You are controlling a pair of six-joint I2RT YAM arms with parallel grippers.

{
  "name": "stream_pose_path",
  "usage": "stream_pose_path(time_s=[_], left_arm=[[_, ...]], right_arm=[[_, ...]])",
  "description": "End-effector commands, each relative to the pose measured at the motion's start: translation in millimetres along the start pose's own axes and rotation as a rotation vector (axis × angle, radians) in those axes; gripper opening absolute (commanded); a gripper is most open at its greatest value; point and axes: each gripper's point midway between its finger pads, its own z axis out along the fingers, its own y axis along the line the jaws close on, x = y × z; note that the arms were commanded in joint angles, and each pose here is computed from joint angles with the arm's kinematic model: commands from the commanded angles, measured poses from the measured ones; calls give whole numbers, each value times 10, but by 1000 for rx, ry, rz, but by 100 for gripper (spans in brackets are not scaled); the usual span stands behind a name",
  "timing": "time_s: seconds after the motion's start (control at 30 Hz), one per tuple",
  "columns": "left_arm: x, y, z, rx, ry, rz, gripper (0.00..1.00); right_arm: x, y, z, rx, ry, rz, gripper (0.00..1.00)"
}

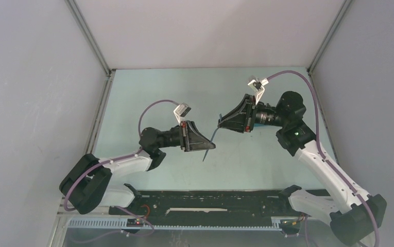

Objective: Fold the napkin into a case and place the utensils inside
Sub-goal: Pass from the right arm to the left

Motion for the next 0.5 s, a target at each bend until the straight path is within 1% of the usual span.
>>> stream_pose_path(time_s=[0.0,0.03,0.07,0.1,0.13,0.17,0.2,0.23,0.27,0.3,0.33,0.37,0.4,0.47], left_arm=[[-87,-242,90,60,-9,104,16],[-92,-242,95,58,-7,108,10],[-98,-246,96,53,-9,120,3],[-110,-217,95,31,-13,137,1],[-125,-151,88,-15,-22,162,0],[-151,-38,72,-91,-32,197,0],[-189,114,22,-206,-43,250,0],[-262,216,-76,-345,-72,317,0],[-311,457,-241,-539,-79,366,0],[-407,452,-376,-654,-110,452,0],[-493,523,-561,-792,-129,516,0],[-537,531,-696,-879,-128,563,0],[-581,538,-818,-954,-132,595,0],[-620,532,-984,-1045,-105,660,0]], right_arm=[[-83,59,-17,26,-43,-53,0],[-96,53,-16,36,-50,-52,0],[-112,35,-21,55,-61,-48,9],[-119,-21,-31,94,-71,-33,18],[-120,-103,-51,147,-82,-16,25],[-99,-192,-69,205,-88,1,35],[-14,-335,-110,297,-80,55,48],[38,-446,-141,372,-82,92,57],[90,-527,-166,427,-78,124,62],[149,-631,-208,501,-78,169,67],[188,-677,-230,538,-75,205,79],[215,-680,-226,553,-63,234,88],[269,-677,-215,564,-41,261,91],[256,-621,-188,581,-16,278,92]])
